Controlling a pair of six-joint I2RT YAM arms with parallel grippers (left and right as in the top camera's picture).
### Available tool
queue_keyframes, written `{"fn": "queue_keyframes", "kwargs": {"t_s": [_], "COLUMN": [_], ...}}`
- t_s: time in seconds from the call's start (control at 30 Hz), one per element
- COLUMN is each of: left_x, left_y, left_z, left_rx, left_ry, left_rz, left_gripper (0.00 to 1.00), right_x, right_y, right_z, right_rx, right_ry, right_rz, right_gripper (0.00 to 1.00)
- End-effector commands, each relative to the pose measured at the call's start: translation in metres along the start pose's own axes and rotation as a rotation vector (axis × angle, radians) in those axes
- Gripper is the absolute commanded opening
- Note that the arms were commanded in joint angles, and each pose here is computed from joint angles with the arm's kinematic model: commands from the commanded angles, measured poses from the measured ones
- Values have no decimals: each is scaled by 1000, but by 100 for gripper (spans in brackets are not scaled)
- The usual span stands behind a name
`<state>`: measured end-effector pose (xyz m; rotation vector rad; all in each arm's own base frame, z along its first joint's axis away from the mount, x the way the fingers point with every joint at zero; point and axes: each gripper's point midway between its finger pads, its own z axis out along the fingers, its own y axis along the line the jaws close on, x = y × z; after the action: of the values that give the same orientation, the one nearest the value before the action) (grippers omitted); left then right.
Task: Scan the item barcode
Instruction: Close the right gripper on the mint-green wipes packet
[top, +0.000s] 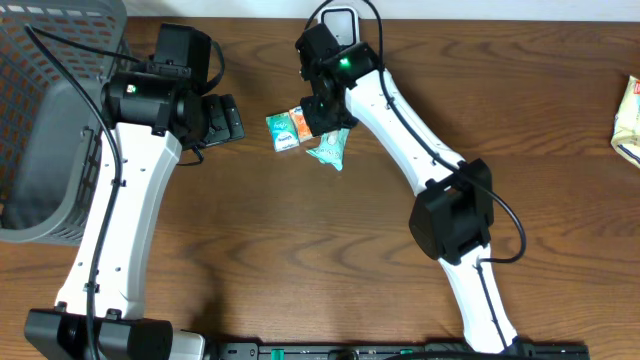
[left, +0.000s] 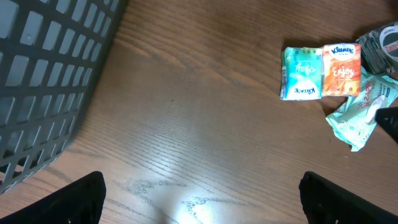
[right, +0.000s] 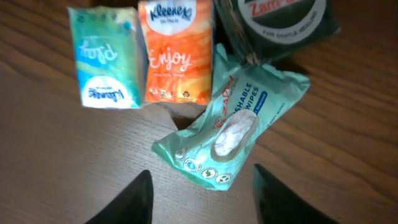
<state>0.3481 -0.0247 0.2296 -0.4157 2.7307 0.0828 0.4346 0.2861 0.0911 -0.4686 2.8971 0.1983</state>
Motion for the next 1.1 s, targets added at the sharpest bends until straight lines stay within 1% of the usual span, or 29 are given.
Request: {"fn": "queue_keyframes", "kwargs": {"t_s": [0.0, 0.17, 0.23, 0.27, 0.33, 0.4, 0.57, 0.63, 0.73, 0.87, 0.97, 1.03, 1.07], "left_x": [-3, -3, -3, -3, -3, -3, -3, -3, -3, -3, -3, -3, -3], "left_y": [3, 3, 3, 3, 3, 3, 3, 3, 3, 3, 3, 3, 3], "left_z": [-5, -5, -5, -5, -5, -5, -5, -5, -5, -5, -5, -5, -5], "left_rx": [-8, -8, -8, -8, -8, -8, -8, -8, -8, -8, -8, -8, -8], "left_ry": [-17, -17, -17, -17, -17, -17, -17, -17, -17, -17, -17, -17, -17], "left_rz": [5, 5, 5, 5, 5, 5, 5, 5, 5, 5, 5, 5, 5], "left_gripper": [98, 98, 98, 98, 98, 98, 98, 98, 98, 98, 97, 98, 98], "right_x": [10, 21, 26, 28, 36, 43, 56, 61, 66, 64, 58, 50, 45], "right_y": [-2, 4, -2, -5, -15, -27, -59, -67, -66, -60, -57, -49, -45], "right_z": [24, 42, 46, 47, 48, 45, 32, 28, 28, 30, 26, 21, 17], "right_rx": [30, 44, 80, 92, 145, 216, 387, 417, 399, 367, 342, 287, 265], "right_ry": [56, 101, 122, 129, 160, 183, 228, 252, 276, 271, 252, 231, 212], "right_rz": [41, 23, 22, 21, 19, 33, 22, 21, 27, 33, 40, 34, 32], "right_gripper": [38, 38, 38, 36, 31, 30, 34, 34, 34, 37, 37, 38, 42]}}
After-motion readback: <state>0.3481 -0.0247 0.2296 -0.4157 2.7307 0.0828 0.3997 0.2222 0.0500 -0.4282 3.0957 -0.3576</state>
